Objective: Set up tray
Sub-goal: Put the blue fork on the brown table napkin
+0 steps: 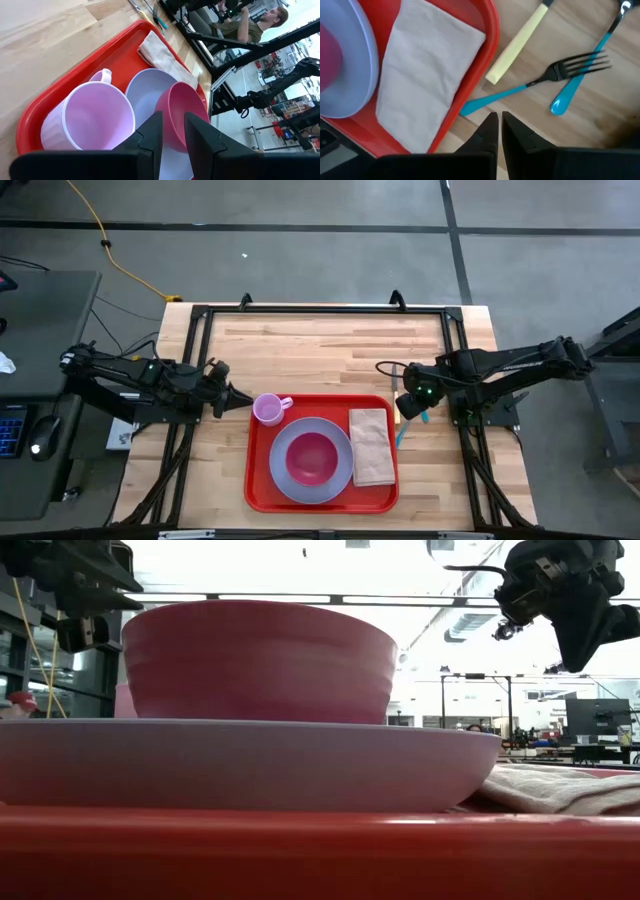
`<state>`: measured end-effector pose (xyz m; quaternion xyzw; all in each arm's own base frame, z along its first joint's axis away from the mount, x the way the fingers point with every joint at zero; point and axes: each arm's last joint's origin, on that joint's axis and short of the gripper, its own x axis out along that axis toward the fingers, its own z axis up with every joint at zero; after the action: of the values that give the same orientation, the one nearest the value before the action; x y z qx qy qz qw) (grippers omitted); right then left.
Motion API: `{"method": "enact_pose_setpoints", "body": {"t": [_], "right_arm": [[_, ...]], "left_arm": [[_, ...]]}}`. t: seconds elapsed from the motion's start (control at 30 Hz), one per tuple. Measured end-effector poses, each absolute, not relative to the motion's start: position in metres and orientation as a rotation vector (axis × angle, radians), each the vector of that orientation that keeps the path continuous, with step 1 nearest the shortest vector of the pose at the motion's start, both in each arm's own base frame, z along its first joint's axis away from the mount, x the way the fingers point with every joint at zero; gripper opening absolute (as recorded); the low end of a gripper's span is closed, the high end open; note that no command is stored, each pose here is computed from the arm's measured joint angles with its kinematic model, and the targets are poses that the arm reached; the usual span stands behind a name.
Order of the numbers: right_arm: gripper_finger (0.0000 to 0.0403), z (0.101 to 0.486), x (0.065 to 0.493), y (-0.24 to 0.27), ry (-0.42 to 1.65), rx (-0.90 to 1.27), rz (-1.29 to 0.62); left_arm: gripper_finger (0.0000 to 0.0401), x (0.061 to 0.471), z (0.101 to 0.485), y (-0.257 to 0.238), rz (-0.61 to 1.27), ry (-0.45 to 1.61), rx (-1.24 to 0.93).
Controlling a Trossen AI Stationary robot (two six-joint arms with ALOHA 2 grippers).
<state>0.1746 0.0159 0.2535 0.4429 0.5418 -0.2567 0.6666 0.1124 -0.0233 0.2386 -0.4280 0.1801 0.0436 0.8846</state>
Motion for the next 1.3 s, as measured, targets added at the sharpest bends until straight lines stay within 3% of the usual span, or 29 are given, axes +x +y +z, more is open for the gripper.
{"method": "enact_pose_setpoints", "body": {"t": [0.7,1.03,1.3], "right_arm": [[0.0005,0.235,0.171,0.019,1.284,1.128,-0.625],[0.01,0.213,0.164,0.021,1.325,1.206,-0.721],[0.0154,0.213,0.169,0.019,1.206,1.277,-0.815]], "left_arm": [[0.0111,0.111,0.236,-0.023,0.109,0.402,-0.882],[0.0111,0.11,0.234,-0.022,0.131,0.416,-0.874],[0.0111,0.111,0.234,-0.022,0.139,0.409,-0.872]]}}
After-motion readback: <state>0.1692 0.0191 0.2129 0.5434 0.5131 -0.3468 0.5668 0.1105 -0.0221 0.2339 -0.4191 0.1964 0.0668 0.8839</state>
